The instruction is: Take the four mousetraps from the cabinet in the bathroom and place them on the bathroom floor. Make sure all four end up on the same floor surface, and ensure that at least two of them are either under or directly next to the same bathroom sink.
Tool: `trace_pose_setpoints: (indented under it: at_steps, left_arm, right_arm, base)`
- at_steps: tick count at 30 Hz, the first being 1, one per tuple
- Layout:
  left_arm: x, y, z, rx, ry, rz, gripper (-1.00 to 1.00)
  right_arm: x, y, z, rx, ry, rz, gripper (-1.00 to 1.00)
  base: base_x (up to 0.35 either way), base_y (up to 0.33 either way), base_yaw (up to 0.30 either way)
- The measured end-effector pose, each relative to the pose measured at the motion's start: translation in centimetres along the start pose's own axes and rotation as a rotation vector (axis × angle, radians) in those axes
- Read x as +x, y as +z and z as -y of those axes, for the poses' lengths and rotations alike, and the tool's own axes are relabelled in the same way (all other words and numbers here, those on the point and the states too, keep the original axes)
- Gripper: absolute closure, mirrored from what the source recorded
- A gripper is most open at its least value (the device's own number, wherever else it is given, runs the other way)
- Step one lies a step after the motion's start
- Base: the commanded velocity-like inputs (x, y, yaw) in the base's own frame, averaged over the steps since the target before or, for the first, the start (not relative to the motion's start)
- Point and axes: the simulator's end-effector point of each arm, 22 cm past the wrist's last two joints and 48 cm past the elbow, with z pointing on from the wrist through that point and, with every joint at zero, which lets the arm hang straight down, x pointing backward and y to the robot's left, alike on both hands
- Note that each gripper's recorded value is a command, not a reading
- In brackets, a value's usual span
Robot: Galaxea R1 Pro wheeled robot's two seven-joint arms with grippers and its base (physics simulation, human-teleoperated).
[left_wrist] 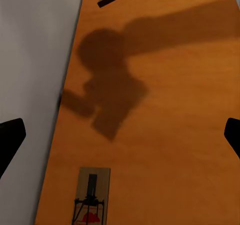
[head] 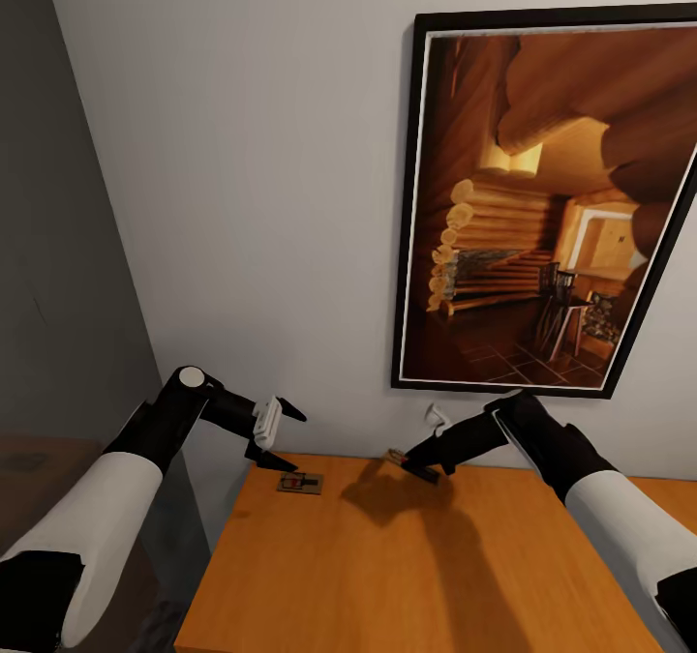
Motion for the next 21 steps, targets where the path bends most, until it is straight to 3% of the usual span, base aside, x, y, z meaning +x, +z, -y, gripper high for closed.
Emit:
trace_pose_setpoints:
  at_steps: [21]
  left_arm:
    - [-0.16,0.15,0.03,0.002,0.002,0.003,-1.00]
  right_arm:
    - [0.05,0.46,0.02,0.001,0.004,-0.005,1.00]
  base:
    - [0.000,0.000,0.000]
